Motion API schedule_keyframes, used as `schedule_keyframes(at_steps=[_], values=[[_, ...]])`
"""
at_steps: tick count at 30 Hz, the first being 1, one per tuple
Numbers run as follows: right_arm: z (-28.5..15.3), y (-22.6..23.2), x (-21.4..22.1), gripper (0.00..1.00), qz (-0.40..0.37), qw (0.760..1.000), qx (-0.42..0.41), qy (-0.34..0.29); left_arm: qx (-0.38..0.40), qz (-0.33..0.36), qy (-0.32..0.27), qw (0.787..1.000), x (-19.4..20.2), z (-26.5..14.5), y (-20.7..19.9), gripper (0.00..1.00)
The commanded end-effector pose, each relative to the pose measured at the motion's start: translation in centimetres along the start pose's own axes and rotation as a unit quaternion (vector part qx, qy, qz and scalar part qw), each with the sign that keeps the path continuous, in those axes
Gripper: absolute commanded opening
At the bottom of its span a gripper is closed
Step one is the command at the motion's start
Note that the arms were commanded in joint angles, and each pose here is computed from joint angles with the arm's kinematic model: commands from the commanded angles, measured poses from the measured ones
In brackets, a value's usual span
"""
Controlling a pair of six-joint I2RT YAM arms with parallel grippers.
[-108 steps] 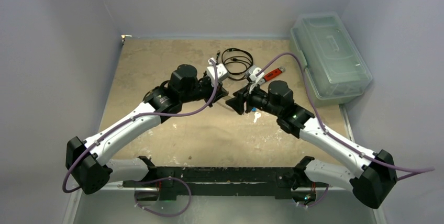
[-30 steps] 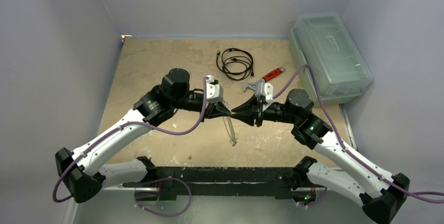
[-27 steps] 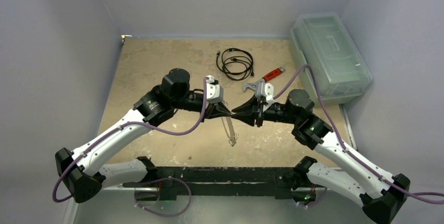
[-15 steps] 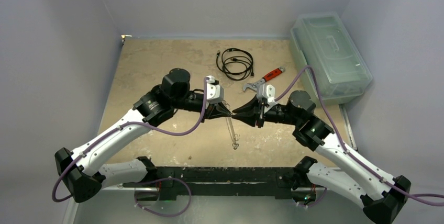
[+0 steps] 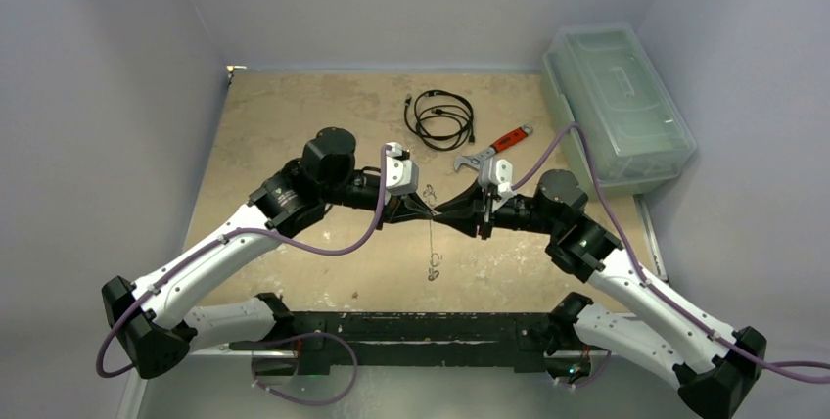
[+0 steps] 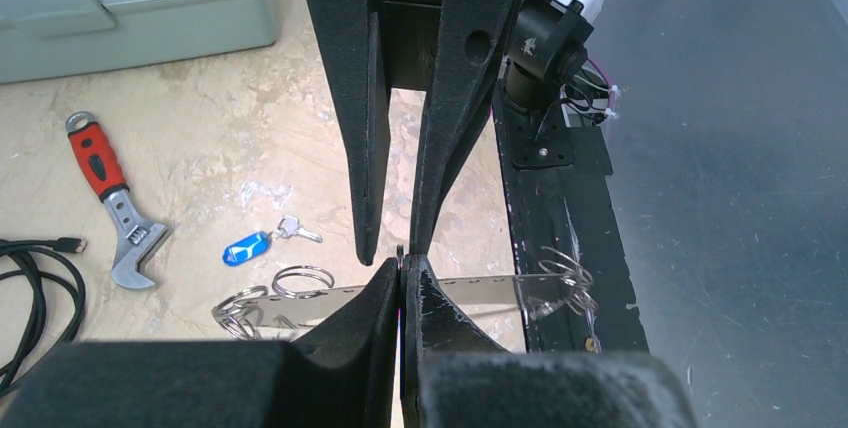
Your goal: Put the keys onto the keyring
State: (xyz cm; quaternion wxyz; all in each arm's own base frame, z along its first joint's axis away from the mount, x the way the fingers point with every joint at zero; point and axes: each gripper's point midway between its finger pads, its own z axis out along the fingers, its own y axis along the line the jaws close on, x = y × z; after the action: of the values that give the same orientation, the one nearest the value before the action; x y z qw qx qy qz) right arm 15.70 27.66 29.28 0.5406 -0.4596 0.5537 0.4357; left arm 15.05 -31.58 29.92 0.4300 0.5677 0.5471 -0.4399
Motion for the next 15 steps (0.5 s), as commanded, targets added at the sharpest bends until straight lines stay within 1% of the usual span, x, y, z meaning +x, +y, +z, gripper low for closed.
schedule_keyframes(at_steps=[1, 7, 9, 11, 12, 13, 15], values=[[0.24, -0.14, -0.91, 0.24, -0.012, 1.0, -0.004, -0.015, 0.011, 0.041, -0.032, 0.999, -2.85, -0.32, -0.49, 0.0], [0.31, 0.01, -1.31, 0.21, -0.013, 1.0, -0.009, -0.02, 0.014, 0.039, -0.029, 0.999, -2.63, -0.17, -0.52, 0.0], [0.36, 0.07, -1.27, 0.16, -0.012, 1.0, -0.011, -0.019, 0.014, 0.039, -0.029, 0.999, -2.62, -0.14, -0.53, 0.0], [0.44, 0.22, -1.08, 0.05, -0.01, 1.0, -0.017, -0.017, 0.014, 0.039, -0.029, 0.999, -2.62, -0.14, -0.52, 0.0], [0.49, 0.24, -1.0, 0.02, -0.007, 1.0, -0.019, -0.016, 0.014, 0.039, -0.028, 0.999, -2.57, -0.11, -0.5, 0.0], [0.55, 0.35, -0.93, 0.0, -0.005, 1.0, -0.023, -0.015, 0.015, 0.038, -0.028, 0.999, -2.55, -0.06, -0.47, 0.0], [0.62, 0.49, -0.77, 0.0, -0.001, 1.0, -0.027, -0.015, 0.014, 0.038, -0.027, 0.999, -2.49, -0.01, -0.42, 0.0]])
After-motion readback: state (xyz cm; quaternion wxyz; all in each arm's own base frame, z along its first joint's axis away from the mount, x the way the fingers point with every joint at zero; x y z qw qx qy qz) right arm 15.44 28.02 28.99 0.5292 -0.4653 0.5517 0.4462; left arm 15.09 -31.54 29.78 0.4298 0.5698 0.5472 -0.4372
